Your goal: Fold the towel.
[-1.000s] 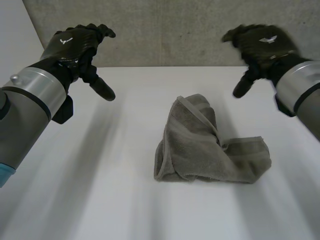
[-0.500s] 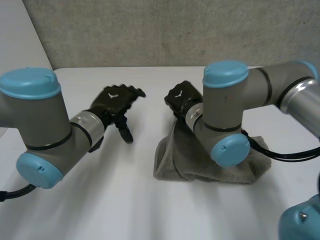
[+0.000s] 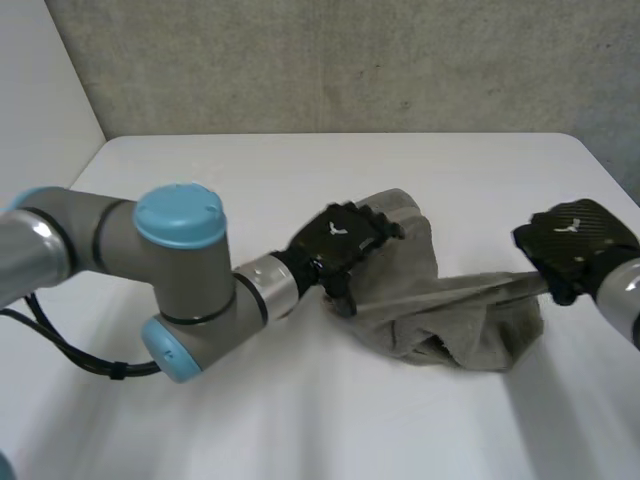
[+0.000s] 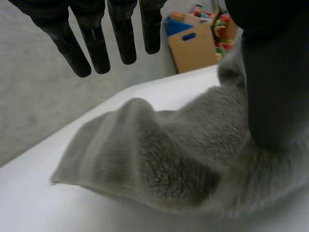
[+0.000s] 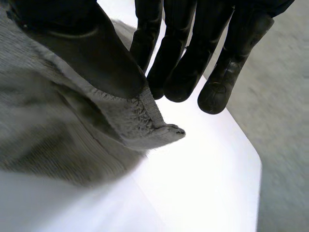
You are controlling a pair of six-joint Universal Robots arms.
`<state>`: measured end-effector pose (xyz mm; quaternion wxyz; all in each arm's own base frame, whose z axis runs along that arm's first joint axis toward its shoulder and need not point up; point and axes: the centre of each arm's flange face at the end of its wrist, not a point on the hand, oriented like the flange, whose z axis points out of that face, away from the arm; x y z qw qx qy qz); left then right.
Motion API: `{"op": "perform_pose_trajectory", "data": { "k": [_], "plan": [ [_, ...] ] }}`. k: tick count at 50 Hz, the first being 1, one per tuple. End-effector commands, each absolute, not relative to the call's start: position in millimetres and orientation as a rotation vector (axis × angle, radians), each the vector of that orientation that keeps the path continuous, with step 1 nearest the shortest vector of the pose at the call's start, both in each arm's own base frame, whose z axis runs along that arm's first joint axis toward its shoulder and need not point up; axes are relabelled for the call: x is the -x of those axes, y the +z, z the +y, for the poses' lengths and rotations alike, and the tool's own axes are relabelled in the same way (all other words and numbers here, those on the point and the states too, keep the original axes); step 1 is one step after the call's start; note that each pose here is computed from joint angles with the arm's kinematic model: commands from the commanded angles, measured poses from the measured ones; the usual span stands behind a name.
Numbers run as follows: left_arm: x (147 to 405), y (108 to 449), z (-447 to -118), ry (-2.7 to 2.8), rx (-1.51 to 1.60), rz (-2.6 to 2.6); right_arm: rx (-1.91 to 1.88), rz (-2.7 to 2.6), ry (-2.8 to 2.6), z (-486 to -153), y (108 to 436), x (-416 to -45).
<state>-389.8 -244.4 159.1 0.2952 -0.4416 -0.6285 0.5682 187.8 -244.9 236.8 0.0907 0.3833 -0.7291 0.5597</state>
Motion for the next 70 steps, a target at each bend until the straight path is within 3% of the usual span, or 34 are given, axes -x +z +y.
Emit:
{"op": "perform_pose_trajectory", "data": {
  "k": [1, 10, 20, 24, 28, 30, 31, 32, 33, 34, 35, 36, 37, 38, 39, 40, 41, 43, 45, 49, 52, 54, 57, 59, 60, 64, 70],
  "plan": [
    [392.5, 140.1, -238.9, 1.507, 1.345, -1.658, -0.997, -2.170, 1.645, -262.8, 231.0, -158.9],
    [392.2, 142.2, -238.7, 1.490, 1.407, -1.670, -0.961, -2.171, 1.591, -281.7, 214.4, -136.1],
    [393.2, 141.4, -239.2, 1.494, 1.399, -1.678, -0.968, -2.189, 1.578, -282.5, 209.1, -136.3],
    [402.4, 146.2, -244.4, 1.567, 1.392, -1.636, -0.958, -2.182, 1.595, -284.6, 212.0, -136.6],
    [408.9, 167.0, -257.3, 1.713, 1.356, -1.598, -0.922, -2.064, 1.766, -298.3, 237.2, -143.4],
    [415.0, 212.1, -278.5, 1.952, 1.259, -1.520, -0.929, -1.985, 1.883, -303.0, 253.4, -155.6],
    [415.0, 212.3, -278.6, 1.954, 1.258, -1.520, -0.940, -1.891, 2.012, -307.2, 272.8, -170.0],
    [416.5, 239.2, -290.1, 2.089, 1.184, -1.469, -0.933, -1.768, 2.144, -313.5, 296.3, -181.1],
    [416.5, 239.4, -290.2, 2.091, 1.183, -1.468, -0.933, -1.766, 2.145, -313.6, 296.5, -181.2],
    [415.3, 270.8, -302.5, 2.236, 1.087, -1.404, -0.902, -1.626, 2.279, -322.3, 322.3, -189.8],
    [412.1, 304.5, -313.5, 2.383, 0.967, -1.331, -0.901, -1.625, 2.280, -322.3, 322.6, -189.9],
    [412.1, 304.8, -313.6, 2.385, 0.965, -1.330, -0.811, -1.437, 2.413, -333.1, 354.6, -191.0],
    [405.6, 339.6, -321.9, 2.524, 0.828, -1.247, -0.693, -1.233, 2.562, -338.0, 387.3, -192.5],
    [392.7, 374.9, -329.9, 2.656, 0.667, -1.165, -0.691, -1.231, 2.563, -338.1, 387.7, -192.5],
    [392.5, 375.3, -330.0, 2.657, 0.665, -1.164, -0.546, -1.026, 2.703, -339.9, 416.8, -190.1],
    [373.8, 408.4, -336.0, 2.768, 0.495, -1.093, -0.421, -0.852, 2.813, -335.6, 443.1, -188.4],
    [373.6, 408.8, -336.0, 2.769, 0.494, -1.092, -0.420, -0.850, 2.814, -335.5, 443.4, -188.4],
    [345.8, 452.8, -329.0, 2.865, 0.266, -1.004, -0.396, -0.813, 2.866, -329.7, 452.0, -193.8],
    [338.8, 464.1, -321.6, 2.856, 0.230, -0.982, -0.511, -0.994, 2.821, -327.9, 452.5, -202.6],
    [331.5, 454.5, -315.0, 2.770, 0.266, -1.056, -0.718, -1.369, 2.696, -325.7, 419.8, -211.4],
    [325.3, 426.7, -310.5, 2.684, 0.379, -1.180, -0.863, -1.509, 2.635, -319.7, 397.4, -221.5],
    [317.8, 390.9, -303.0, 2.600, 0.530, -1.317, -0.917, -1.535, 2.610, -314.2, 388.7, -228.3],
    [314.7, 370.9, -295.1, 2.542, 0.605, -1.382, -1.026, -1.554, 2.539, -302.3, 367.9, -238.7],
    [309.8, 329.8, -277.1, 2.426, 0.742, -1.492, -1.062, -1.576, 2.492, -297.8, 356.6, -240.0],
    [309.8, 329.6, -277.0, 2.425, 0.743, -1.492, -1.101, -1.611, 2.442, -293.6, 342.4, -241.9],
    [295.0, 272.5, -258.5, 2.307, 0.926, -1.634, -1.216, -1.782, 2.271, -281.1, 291.3, -241.6],
    [278.2, 202.0, -242.3, 2.225, 1.106, -1.788, -1.337, -1.959, 2.131, -258.0, 239.0, -249.3]
  ]
}}
